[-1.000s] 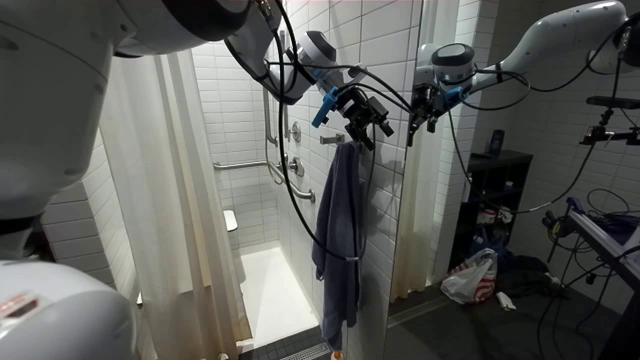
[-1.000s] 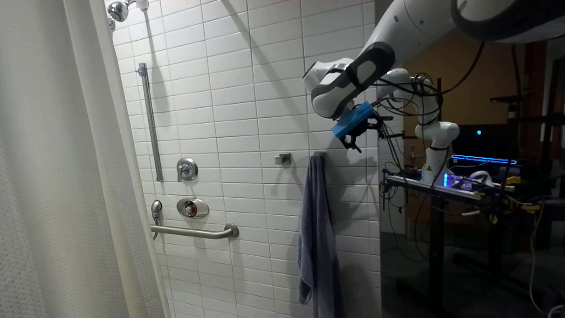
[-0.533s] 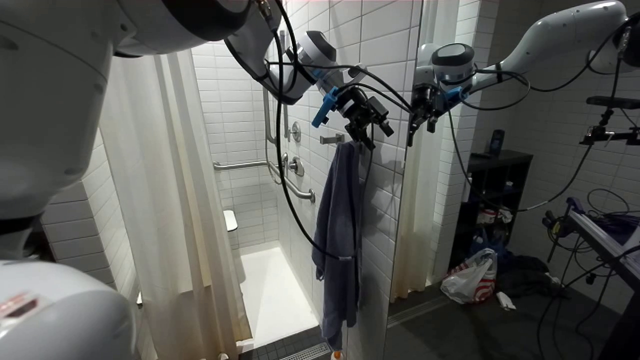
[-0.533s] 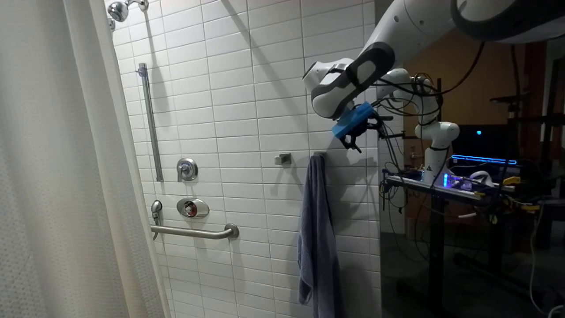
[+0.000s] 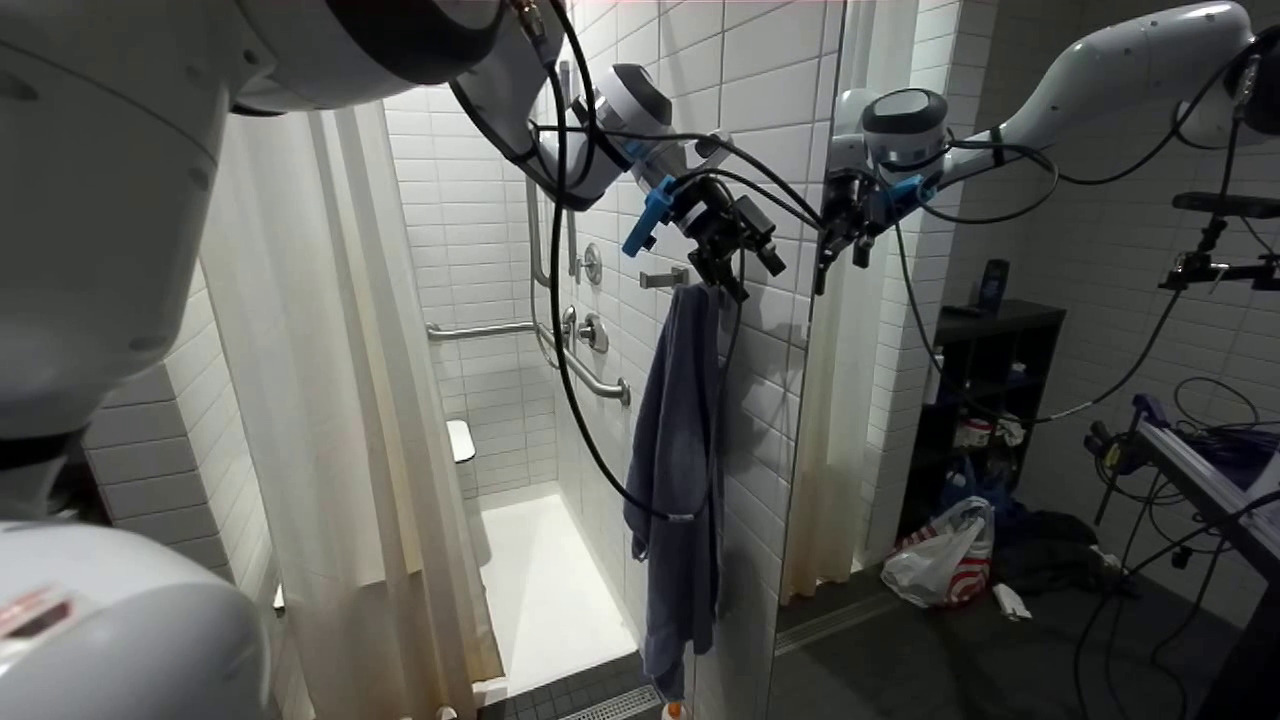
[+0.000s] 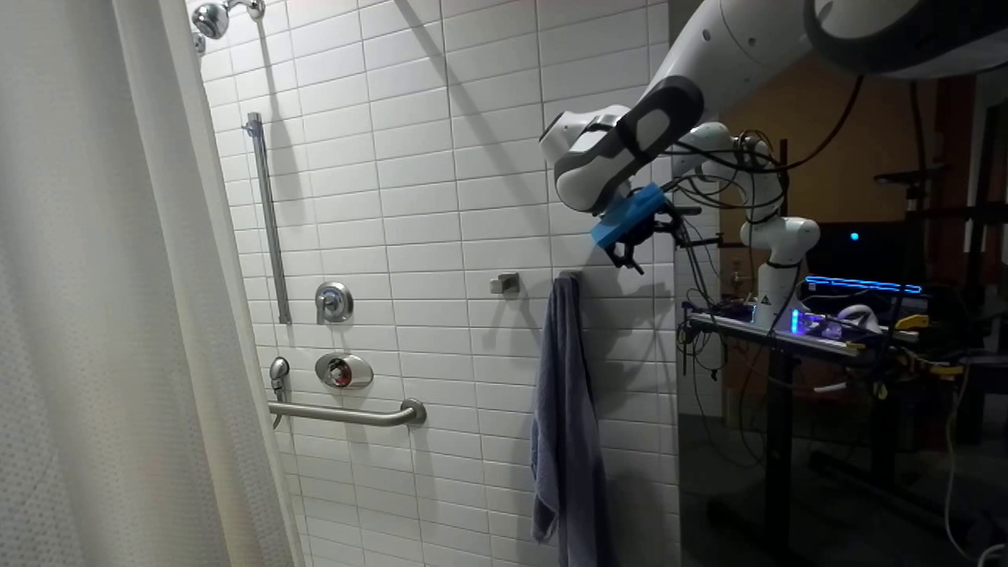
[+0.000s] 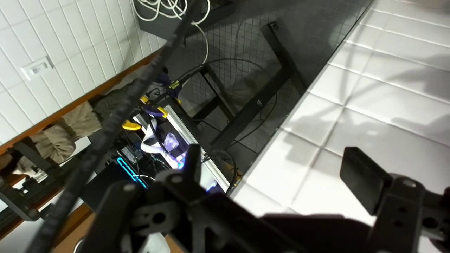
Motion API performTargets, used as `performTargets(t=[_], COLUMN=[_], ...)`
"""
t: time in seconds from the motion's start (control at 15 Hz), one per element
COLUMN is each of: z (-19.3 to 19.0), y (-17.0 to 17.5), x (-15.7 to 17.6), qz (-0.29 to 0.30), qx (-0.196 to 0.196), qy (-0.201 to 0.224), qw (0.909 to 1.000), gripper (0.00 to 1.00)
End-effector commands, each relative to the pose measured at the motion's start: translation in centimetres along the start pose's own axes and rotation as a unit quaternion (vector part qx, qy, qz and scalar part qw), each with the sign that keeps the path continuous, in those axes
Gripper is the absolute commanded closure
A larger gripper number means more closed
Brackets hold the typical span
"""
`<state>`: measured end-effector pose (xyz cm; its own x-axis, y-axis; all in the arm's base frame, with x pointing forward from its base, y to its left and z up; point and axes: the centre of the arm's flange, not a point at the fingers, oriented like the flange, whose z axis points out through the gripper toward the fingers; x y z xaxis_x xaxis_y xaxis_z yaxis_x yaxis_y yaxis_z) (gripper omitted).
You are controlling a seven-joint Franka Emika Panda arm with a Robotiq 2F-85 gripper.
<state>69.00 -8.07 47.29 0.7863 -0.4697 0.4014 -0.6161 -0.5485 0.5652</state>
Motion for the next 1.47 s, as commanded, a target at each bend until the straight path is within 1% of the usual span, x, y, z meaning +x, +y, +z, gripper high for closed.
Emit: performTargets(t=[0.0,0.2,0.33,0.4,0.53,0.67,0.8,0.87,0.93,1.0,1.13,1.27,1.4], z=[-0.7,-2.2,-3.6,-4.2,-5.3,-6.1,-6.5,-6.6,-6.6,-6.7,-6.7,-6.5,-6.1], y=[-0.4,-1.7,-2.7,-3.3,-4.5,-5.4,-5.8,-5.9,-7.7,-7.8,-7.5,-7.8,-8.2], x=[-0.3,-1.4,-2.9,-3.6,-4.8,-6.0,-6.6,-6.9,-5.5,-5.8,-6.0,-5.0,-4.4], qz=[-0.019,-0.045,-0.061,-0.072,-0.088,-0.098,-0.109,-0.113,-0.109,-0.112,-0.114,-0.129,-0.156], qx=[0.004,-0.014,-0.035,-0.047,-0.074,-0.091,-0.092,-0.090,-0.097,-0.097,-0.096,-0.094,-0.094], qy=[0.022,0.070,0.116,0.139,0.186,0.229,0.266,0.278,0.252,0.261,0.266,0.256,0.244], qw=[0.9996,0.9964,0.9907,0.9866,0.9758,0.9641,0.9534,0.9498,0.9566,0.9539,0.9524,0.9534,0.9524], gripper=[0.00,0.00,0.00,0.00,0.00,0.00,0.00,0.00,0.00,0.00,0.00,0.00,0.00])
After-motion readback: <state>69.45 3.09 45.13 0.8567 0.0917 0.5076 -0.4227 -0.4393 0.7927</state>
